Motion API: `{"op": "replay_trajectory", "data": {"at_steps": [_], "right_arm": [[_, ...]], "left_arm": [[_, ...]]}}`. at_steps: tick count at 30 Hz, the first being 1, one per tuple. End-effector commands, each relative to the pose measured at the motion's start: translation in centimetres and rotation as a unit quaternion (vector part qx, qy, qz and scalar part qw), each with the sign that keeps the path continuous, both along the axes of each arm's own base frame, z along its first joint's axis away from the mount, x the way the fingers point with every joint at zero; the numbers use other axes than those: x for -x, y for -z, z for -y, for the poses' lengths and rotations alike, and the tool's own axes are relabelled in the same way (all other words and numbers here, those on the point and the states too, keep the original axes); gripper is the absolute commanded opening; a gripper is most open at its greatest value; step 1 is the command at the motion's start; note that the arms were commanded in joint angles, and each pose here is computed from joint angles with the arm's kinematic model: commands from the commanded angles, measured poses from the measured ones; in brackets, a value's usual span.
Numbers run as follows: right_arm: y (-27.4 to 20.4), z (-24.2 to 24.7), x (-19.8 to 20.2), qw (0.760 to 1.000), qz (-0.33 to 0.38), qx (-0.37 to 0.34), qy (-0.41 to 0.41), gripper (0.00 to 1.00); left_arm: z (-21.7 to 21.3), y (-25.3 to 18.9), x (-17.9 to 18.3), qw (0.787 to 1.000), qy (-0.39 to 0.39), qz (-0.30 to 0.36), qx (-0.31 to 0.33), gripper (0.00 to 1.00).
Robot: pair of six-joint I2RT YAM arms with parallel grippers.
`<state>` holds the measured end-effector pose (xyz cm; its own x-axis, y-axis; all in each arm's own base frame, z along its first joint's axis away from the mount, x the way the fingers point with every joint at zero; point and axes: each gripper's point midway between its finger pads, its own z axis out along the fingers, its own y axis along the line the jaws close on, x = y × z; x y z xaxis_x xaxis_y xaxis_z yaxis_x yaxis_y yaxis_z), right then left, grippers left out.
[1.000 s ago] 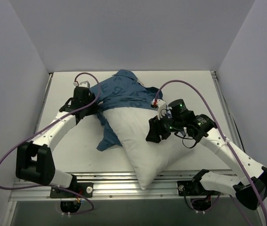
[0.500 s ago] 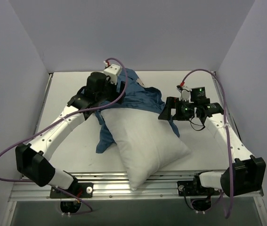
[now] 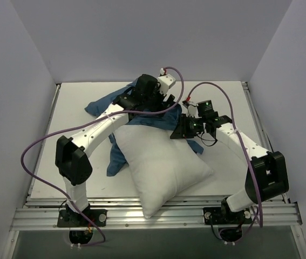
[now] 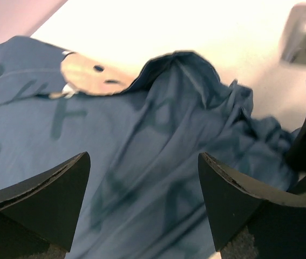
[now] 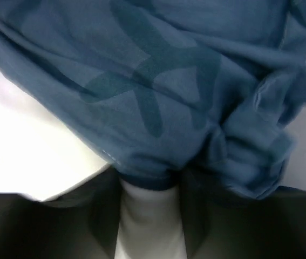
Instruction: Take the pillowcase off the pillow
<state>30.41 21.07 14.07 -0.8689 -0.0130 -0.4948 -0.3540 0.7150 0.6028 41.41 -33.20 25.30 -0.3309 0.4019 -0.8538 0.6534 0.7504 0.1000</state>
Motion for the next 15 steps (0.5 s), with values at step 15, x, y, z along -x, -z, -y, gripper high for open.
{"op": "replay_trajectory", "data": {"at_steps": [15], "right_arm": [[-2.1,-0.5,-0.1,0.996,0.08,0.043,-0.014,0.0]], "left_arm": [[3.6,3.4,3.1,0.988,0.116,-0.086,-0.055,0.85]]}}
